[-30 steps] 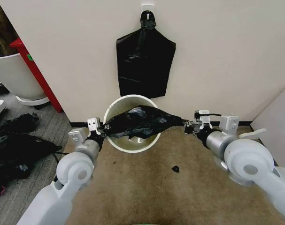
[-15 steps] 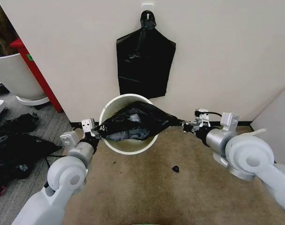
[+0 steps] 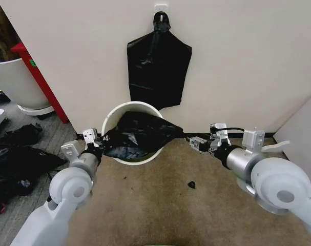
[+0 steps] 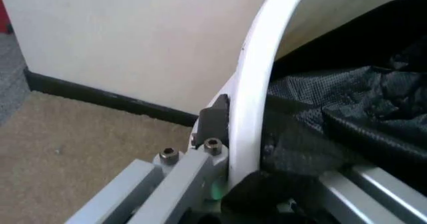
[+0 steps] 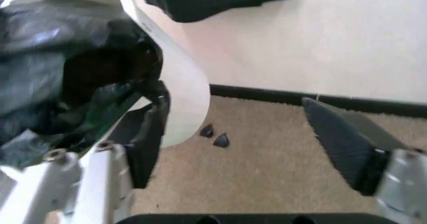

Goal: Place the garbage bag over the trash bin.

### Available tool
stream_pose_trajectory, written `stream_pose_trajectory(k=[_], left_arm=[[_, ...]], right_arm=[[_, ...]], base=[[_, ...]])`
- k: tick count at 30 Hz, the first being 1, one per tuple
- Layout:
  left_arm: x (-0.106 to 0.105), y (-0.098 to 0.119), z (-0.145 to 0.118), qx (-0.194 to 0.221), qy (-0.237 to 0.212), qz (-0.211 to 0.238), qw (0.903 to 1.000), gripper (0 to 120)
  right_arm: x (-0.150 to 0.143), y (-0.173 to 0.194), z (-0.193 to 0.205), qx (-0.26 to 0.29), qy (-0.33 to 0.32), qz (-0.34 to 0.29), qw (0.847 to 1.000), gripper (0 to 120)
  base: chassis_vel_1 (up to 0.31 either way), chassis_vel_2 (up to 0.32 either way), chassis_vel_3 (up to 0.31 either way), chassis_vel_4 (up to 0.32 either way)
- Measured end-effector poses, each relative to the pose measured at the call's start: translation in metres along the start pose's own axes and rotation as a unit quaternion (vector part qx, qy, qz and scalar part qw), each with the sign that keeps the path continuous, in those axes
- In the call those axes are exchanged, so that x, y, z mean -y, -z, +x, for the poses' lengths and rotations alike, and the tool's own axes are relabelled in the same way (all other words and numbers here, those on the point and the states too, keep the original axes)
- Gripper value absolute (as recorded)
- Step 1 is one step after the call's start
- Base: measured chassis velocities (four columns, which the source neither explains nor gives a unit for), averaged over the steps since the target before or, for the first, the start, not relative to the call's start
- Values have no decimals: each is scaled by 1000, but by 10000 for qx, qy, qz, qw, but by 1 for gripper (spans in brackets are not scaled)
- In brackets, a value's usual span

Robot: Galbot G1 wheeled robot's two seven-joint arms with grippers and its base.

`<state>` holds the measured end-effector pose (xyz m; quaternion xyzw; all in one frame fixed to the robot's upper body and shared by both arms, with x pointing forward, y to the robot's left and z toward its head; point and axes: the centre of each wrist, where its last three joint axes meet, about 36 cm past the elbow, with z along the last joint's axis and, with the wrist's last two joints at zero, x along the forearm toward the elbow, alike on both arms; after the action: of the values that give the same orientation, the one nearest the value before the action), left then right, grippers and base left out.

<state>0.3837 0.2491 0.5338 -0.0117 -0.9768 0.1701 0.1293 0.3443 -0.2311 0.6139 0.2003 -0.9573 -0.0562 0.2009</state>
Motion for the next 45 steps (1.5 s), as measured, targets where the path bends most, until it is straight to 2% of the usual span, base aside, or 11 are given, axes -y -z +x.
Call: stream_pose_trajectory(k=[3,6,9,14,16,18,20,27,30,40,45], left_arm=[[-1,1,2,-8,47,-8,10000,1],[-2,2,3,-30,101,-51,9999,1],[-2,3,4,-65,124,-121,9998,1],[-2,9,6,-120,122,-344,9993,1],[-1,12,8,-100,72,-427,9990,1],[1,13,7,-67,0,-494,9988,1],[1,13,7,-5,-92,-631,9980,1],[-4,5,10,113,-237,-920,9954,1],[-5,3,10,155,-269,-1053,9940,1],[0,8,16,174,-364,-1250,9913,1],[-1,9,19,163,-352,-1307,9907,1]], right_arm=[[-4,1,6,82,208,257,9994,86],[-10,2,15,339,508,893,9941,98],[-12,3,19,520,652,1371,9870,100],[-9,14,19,900,1258,2700,9503,100],[-5,22,13,1072,1369,3310,9275,100],[-4,26,11,1135,1352,3527,9189,100],[-5,34,7,1205,1323,3575,9166,100],[-10,53,-8,939,1469,2551,9511,100],[-11,57,-12,969,1490,2777,9441,100],[-34,58,-26,969,1722,3972,8962,100],[-48,59,-39,1025,1702,4314,8800,98]], base=[[0,0,0,0],[0,0,0,0],[0,0,0,0],[0,0,0,0],[0,0,0,0],[0,0,0,0],[0,0,0,0],[0,0,0,0],[0,0,0,0],[0,0,0,0],[0,0,0,0]])
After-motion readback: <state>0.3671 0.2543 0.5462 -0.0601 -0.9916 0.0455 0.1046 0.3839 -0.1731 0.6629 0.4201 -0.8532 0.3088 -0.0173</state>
